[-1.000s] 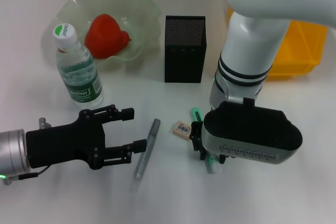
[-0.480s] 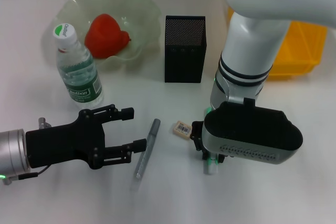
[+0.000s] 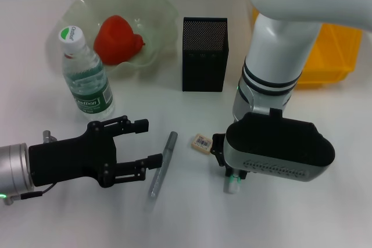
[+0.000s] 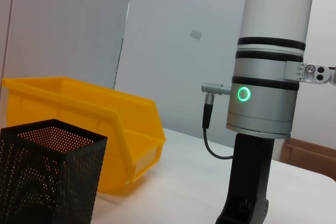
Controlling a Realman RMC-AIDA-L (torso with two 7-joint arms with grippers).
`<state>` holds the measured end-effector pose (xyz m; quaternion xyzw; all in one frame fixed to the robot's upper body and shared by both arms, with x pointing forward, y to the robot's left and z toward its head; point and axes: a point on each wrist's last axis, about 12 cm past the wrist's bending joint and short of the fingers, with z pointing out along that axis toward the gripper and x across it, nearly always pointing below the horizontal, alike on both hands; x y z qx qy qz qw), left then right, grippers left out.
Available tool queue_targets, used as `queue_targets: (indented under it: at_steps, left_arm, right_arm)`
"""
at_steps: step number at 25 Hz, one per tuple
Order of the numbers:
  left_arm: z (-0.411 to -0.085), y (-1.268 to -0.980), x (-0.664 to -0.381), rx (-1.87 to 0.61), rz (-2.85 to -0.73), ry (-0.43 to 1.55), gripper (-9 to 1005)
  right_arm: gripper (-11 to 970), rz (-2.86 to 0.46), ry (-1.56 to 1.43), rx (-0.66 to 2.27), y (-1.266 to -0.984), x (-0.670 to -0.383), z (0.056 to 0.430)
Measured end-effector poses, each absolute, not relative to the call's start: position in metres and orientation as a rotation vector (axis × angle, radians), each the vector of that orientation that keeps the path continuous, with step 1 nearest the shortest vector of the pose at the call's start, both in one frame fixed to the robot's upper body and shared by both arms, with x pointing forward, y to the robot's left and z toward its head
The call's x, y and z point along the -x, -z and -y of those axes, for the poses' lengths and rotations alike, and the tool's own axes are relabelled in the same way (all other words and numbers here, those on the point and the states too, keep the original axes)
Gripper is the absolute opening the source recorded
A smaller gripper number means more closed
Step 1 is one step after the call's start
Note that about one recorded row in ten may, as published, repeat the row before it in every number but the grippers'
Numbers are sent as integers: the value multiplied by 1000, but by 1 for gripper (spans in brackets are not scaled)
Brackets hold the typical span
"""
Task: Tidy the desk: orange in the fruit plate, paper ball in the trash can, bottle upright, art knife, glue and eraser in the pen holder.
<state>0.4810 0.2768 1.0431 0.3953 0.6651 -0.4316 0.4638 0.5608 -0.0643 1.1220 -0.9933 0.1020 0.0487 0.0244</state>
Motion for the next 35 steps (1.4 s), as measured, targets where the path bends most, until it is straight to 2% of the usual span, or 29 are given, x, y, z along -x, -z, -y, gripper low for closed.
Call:
queue_targets:
  at_steps: [8,35]
  left_arm:
    - [-277,-1043,-481,-973,-1636,1061,784]
    - [-277,-1043,-480,-987,-1632,1057,784]
  right_arm:
    - [172,-311,-145,3068,-1122,-561,64]
    - [172,-304,-119,3055,-1124,-562,62]
